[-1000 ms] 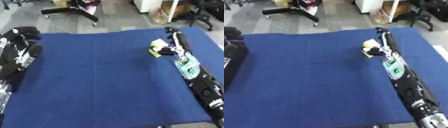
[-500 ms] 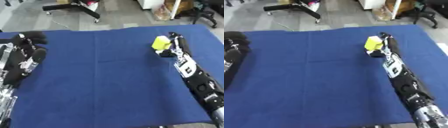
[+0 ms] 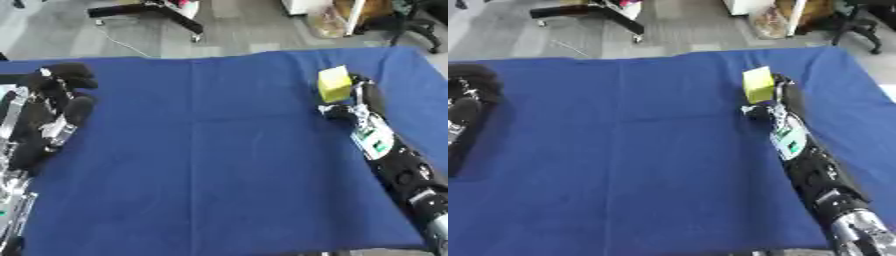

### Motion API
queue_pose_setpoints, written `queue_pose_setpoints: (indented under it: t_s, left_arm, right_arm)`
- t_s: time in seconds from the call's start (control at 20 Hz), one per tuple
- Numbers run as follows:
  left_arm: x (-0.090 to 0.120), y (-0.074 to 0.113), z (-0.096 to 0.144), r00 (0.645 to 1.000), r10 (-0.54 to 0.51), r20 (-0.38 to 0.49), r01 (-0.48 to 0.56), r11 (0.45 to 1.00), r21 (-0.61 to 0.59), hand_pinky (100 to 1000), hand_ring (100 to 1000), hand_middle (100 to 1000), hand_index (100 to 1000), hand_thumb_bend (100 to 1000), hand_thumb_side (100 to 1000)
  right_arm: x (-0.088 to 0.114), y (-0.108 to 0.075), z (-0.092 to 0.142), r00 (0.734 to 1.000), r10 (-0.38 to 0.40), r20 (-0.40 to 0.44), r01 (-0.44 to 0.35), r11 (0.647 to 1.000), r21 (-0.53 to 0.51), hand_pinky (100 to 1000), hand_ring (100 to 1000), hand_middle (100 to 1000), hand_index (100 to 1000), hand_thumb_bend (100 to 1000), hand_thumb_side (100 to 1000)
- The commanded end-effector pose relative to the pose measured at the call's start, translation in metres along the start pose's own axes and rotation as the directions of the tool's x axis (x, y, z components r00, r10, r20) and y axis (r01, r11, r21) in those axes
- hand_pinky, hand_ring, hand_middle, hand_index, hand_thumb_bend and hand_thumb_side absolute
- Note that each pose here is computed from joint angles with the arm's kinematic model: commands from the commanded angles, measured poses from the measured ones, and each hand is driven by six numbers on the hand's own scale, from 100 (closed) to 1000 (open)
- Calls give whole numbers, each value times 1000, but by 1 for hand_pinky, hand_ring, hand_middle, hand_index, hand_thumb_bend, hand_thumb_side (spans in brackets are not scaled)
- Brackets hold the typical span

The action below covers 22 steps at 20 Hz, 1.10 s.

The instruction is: Pick up the objects with one hand, pass them to the other hand, and then place them into the box on the other side of the table.

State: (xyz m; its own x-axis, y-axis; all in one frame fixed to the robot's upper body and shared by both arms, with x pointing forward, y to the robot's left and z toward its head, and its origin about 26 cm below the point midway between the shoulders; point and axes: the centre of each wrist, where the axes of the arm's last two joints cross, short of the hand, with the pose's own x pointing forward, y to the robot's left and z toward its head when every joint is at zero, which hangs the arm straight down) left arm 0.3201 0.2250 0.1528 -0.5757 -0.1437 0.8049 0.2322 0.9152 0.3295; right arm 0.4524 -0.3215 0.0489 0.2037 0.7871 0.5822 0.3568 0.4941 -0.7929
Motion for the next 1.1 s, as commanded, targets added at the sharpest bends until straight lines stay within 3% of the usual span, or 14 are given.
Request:
queue_pose_setpoints:
  t_s: [0.05, 0.7, 1.1]
  left_arm:
    - [5, 1, -3, 1000, -5, 21, 5, 1000, -8, 618, 683, 658, 749, 647, 568]
    - [3, -1, -3, 1000, -3, 16, 3, 1000, -9, 618, 684, 657, 749, 644, 573]
    - [2, -1, -2, 1000, -1, 11, 1, 1000, -10, 618, 684, 657, 749, 643, 574]
  right_arm:
    - [2, -9, -7, 1000, 4, -9, -4, 999, -40, 592, 672, 722, 863, 659, 198]
    - [5, -8, -8, 997, -24, -73, 7, 976, -219, 490, 531, 499, 672, 618, 213]
    - [5, -6, -6, 995, -58, -83, 33, 959, -282, 457, 496, 434, 594, 596, 208]
